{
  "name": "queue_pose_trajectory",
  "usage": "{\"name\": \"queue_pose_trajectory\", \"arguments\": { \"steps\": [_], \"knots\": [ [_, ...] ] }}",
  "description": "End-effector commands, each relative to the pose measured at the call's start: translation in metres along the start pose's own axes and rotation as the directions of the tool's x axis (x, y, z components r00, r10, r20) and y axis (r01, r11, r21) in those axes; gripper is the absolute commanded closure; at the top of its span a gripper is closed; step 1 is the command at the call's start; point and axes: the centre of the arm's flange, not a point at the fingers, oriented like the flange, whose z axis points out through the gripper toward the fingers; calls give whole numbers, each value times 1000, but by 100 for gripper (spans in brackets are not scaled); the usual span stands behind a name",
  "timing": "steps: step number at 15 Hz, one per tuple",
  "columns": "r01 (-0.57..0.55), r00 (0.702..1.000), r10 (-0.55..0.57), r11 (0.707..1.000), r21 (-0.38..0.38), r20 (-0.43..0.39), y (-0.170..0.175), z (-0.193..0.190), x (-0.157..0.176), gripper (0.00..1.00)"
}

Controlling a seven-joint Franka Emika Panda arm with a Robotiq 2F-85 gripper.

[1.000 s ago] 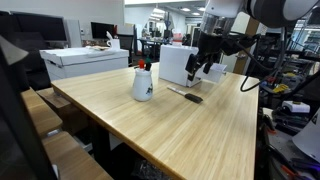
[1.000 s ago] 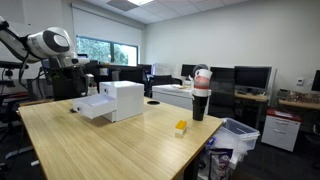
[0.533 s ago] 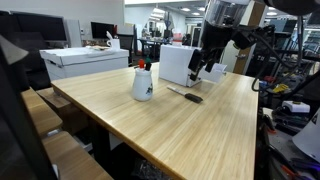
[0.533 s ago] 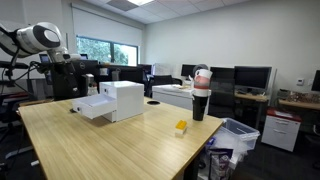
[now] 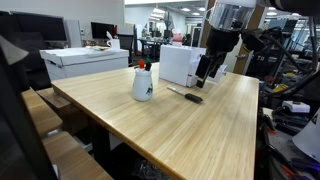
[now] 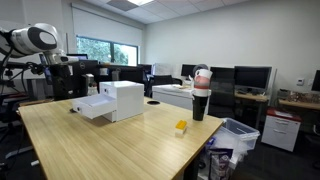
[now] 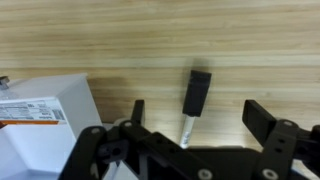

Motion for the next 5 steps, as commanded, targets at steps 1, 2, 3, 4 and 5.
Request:
{"name": "queue_pose_trajectory", "arguments": {
  "steps": [1,2,3,4,5],
  "knots": [
    [20,1000,-21,999,33,11,18,1,-12,0],
    [5,1000,-5,1000,3,11,4,2,-3,0],
    [4,1000,-5,1000,5,16,5,3,-4,0],
    [4,1000,-4,1000,5,17,7,4,-5,0],
    [4,1000,-4,1000,4,17,8,4,-5,0]
  ]
}}
